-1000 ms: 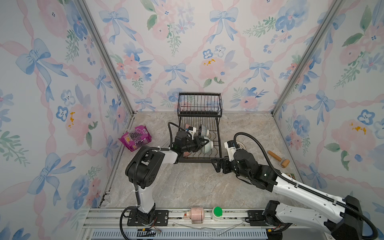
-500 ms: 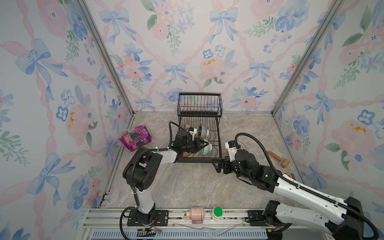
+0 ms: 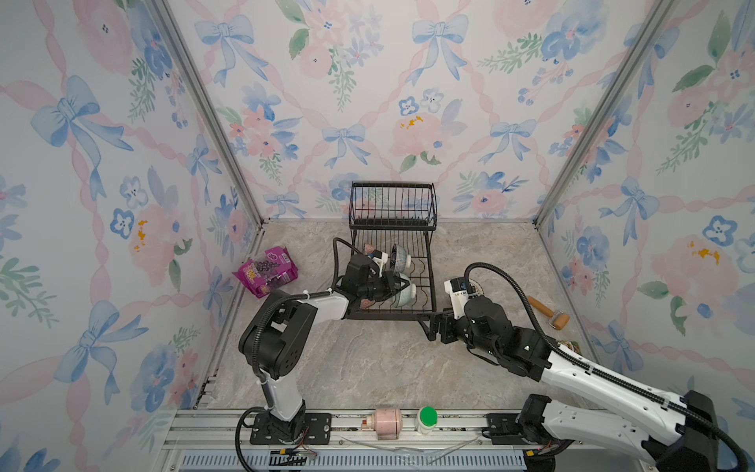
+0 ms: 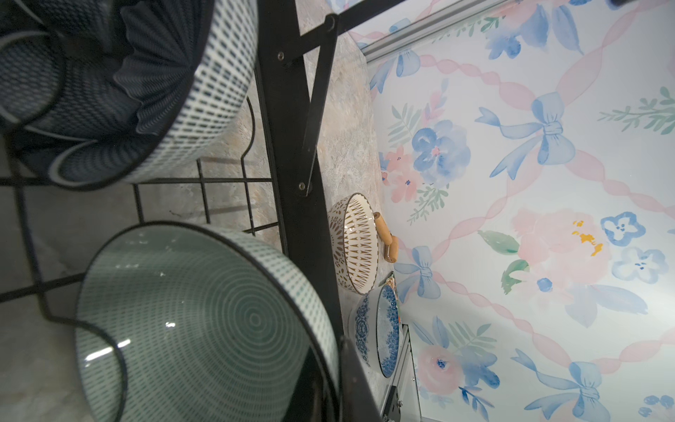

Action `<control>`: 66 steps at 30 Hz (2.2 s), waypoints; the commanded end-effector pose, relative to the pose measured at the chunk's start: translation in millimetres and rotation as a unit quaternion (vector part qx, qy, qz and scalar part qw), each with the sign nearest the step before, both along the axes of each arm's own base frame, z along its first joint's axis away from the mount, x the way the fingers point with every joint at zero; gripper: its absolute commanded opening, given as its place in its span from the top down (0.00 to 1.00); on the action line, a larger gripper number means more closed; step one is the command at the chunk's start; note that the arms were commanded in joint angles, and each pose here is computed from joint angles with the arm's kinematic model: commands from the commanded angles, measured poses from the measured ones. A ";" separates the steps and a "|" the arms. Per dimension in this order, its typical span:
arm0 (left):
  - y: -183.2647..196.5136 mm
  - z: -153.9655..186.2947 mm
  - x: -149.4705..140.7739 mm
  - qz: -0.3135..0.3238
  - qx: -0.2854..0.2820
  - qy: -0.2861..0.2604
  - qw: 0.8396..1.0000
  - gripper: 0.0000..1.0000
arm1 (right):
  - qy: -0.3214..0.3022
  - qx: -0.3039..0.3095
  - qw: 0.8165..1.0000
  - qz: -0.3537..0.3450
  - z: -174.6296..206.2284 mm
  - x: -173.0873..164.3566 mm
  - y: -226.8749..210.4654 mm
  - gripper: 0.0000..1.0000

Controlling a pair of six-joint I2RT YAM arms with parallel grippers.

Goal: Load bowls into a dish rack
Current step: Place the bowl in the dish rack.

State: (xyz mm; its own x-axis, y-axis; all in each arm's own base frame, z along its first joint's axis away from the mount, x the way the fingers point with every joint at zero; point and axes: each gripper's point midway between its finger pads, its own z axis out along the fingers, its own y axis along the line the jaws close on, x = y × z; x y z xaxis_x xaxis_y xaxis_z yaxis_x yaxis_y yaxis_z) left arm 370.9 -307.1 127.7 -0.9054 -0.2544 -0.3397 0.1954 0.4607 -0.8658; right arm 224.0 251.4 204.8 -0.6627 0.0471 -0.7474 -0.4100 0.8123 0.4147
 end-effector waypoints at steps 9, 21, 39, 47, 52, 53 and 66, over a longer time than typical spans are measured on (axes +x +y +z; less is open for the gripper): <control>9.9 11.4 -1.9 0.009 0.044 -0.025 0.999 0.85 | -0.004 0.000 1.000 0.001 1.9 -7.6 0.2 0.04; 13.6 21.3 -2.7 0.012 0.052 -0.041 0.998 0.82 | -0.013 -0.005 1.000 -0.002 5.8 -14.1 -2.2 0.04; 26.1 31.5 -9.5 0.020 0.082 -0.055 0.995 0.81 | -0.020 -0.005 1.000 0.003 9.0 -21.3 2.1 0.04; 32.7 39.2 -14.9 0.025 0.088 -0.064 0.994 0.80 | -0.019 -0.006 1.000 0.010 9.1 -25.6 3.1 0.04; 38.3 44.3 -19.5 0.031 0.089 -0.069 0.993 0.80 | -0.007 0.001 1.000 -0.002 7.2 -27.5 -1.3 0.04; 39.4 44.9 -21.2 0.031 0.090 -0.069 0.993 0.79 | -0.007 0.001 1.000 -0.003 7.5 -28.2 -2.2 0.04; 66.0 65.2 -50.0 0.039 0.115 -0.102 0.987 0.77 | 0.020 -0.011 1.000 -0.009 -1.1 -37.8 -11.6 0.04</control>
State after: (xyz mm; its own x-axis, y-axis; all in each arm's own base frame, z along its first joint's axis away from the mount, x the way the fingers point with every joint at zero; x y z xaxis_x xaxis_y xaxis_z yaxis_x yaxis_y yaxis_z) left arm 328.6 -251.7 192.4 -0.8070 -0.2357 -0.5415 0.2964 0.6314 -0.7166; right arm 193.6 245.3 214.4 -0.6676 0.0744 -0.7408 -0.3910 0.8117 0.4339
